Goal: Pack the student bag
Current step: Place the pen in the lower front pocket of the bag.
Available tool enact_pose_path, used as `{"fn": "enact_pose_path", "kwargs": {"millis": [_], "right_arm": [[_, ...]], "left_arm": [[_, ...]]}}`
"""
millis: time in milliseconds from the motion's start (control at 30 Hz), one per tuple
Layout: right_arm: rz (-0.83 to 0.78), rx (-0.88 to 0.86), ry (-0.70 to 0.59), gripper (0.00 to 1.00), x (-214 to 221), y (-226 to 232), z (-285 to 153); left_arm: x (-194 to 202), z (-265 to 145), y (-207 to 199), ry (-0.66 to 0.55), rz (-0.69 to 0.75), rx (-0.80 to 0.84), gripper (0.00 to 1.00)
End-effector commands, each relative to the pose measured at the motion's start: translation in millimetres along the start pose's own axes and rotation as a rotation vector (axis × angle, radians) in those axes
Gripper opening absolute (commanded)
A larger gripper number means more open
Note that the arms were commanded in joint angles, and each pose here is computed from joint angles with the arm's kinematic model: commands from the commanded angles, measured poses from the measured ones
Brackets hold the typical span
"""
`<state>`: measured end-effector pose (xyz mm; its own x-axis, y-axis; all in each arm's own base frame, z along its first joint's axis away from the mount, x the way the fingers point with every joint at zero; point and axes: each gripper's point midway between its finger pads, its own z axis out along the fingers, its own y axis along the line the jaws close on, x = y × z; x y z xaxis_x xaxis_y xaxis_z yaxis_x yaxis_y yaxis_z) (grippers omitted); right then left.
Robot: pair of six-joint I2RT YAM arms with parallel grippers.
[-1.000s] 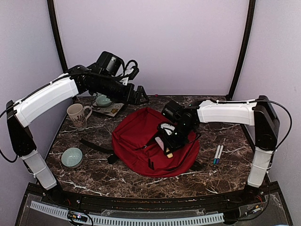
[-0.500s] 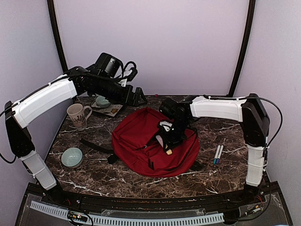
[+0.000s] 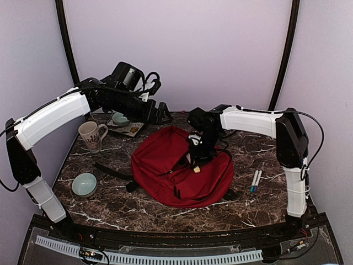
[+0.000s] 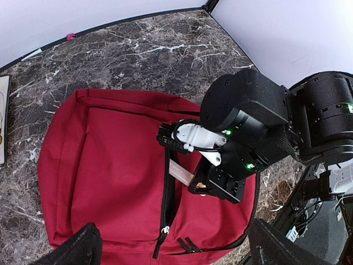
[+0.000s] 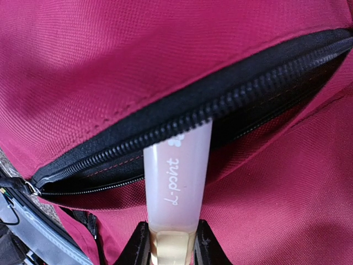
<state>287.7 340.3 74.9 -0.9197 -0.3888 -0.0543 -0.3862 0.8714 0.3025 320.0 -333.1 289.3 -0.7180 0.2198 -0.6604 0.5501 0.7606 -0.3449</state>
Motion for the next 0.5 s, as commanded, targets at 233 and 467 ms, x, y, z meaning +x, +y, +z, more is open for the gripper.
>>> {"fn": "enact_pose_path", "kwargs": {"millis": [233, 467], "right_arm": [[0.16, -0.174, -0.084, 0.09, -31.4, 13.4, -14.0], [0.205, -0.215, -0.085, 0.12, -36.8, 16.0, -9.1]], "left_arm": [[-5.5, -18.1, -5.1, -0.028, 0.017, 0.002, 0.95], [-6.3, -16.8, -5.2, -0.027, 0.02, 0.002, 0.95]]}}
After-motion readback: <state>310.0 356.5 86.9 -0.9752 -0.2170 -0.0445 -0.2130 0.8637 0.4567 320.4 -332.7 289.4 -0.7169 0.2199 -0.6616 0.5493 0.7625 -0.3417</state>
